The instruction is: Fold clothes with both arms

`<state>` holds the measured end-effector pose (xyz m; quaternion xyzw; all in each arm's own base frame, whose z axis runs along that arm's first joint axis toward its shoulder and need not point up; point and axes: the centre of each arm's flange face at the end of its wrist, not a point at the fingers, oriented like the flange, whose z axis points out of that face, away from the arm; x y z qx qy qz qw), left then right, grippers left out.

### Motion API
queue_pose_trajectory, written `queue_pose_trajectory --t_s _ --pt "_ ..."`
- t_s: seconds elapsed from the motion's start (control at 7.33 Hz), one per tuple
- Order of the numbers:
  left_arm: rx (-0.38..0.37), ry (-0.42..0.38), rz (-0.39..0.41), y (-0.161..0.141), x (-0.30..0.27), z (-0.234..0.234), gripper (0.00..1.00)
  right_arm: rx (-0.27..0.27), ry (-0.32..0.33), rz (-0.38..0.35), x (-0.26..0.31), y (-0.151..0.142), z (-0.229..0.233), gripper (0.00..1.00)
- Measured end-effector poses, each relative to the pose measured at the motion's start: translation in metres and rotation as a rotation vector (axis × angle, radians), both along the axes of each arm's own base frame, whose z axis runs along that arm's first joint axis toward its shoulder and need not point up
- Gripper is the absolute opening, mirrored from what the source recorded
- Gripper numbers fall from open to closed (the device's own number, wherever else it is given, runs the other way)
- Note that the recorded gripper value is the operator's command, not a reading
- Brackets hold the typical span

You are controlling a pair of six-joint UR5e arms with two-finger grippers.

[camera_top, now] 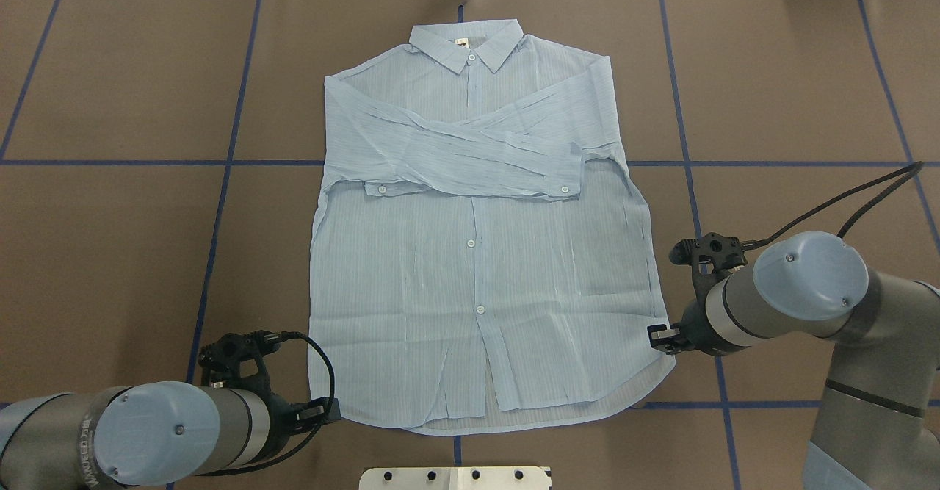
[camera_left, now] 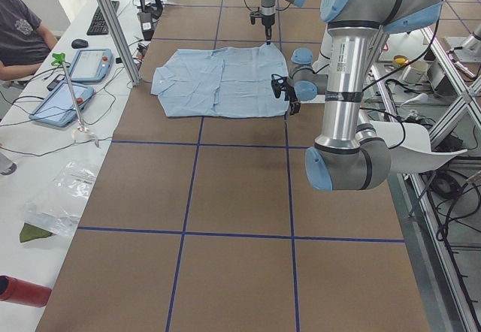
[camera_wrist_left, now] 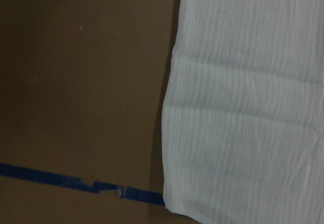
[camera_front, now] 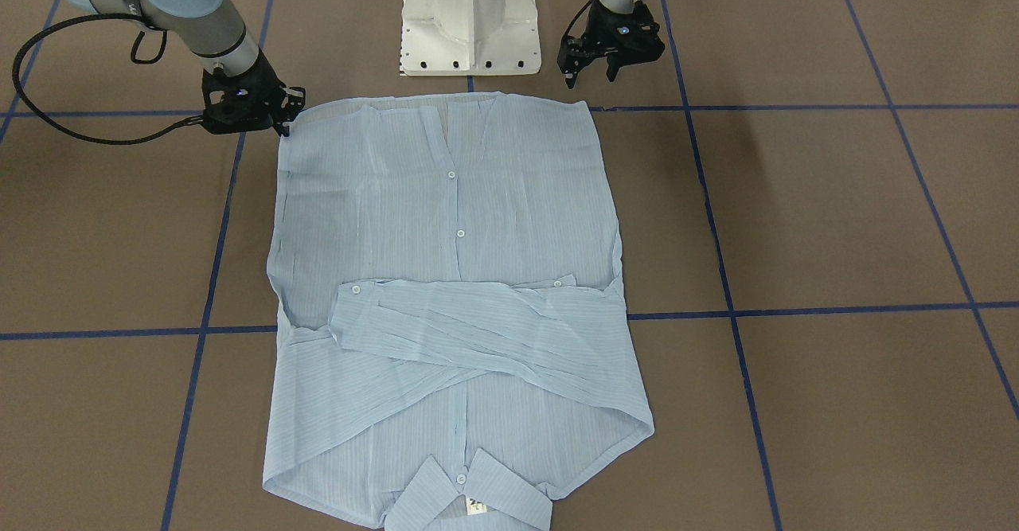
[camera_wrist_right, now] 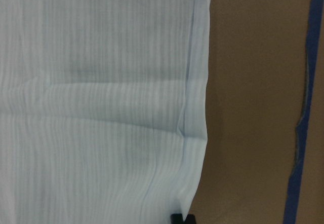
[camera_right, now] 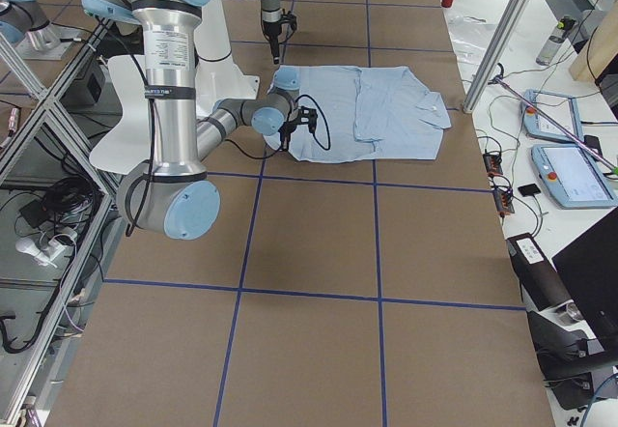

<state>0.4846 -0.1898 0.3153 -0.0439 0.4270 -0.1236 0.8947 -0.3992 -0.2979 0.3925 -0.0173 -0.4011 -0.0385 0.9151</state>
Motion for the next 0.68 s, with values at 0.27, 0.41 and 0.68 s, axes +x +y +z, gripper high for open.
queue_pose_trajectory --t_s 0.27,0.41,0.68 --pt "0.000 -0.005 0.003 0.000 0.008 -0.006 0.72 0.000 0.001 0.002 0.001 -0.001 0.000 0.00" --pt "0.000 -0.008 0.001 -0.001 0.011 -0.007 0.68 -0.001 0.002 0.003 0.002 -0.002 0.001 0.00" --pt "-0.001 -0.028 -0.008 -0.006 0.018 0.000 0.59 -0.002 0.005 0.004 0.001 -0.002 0.002 0.00"
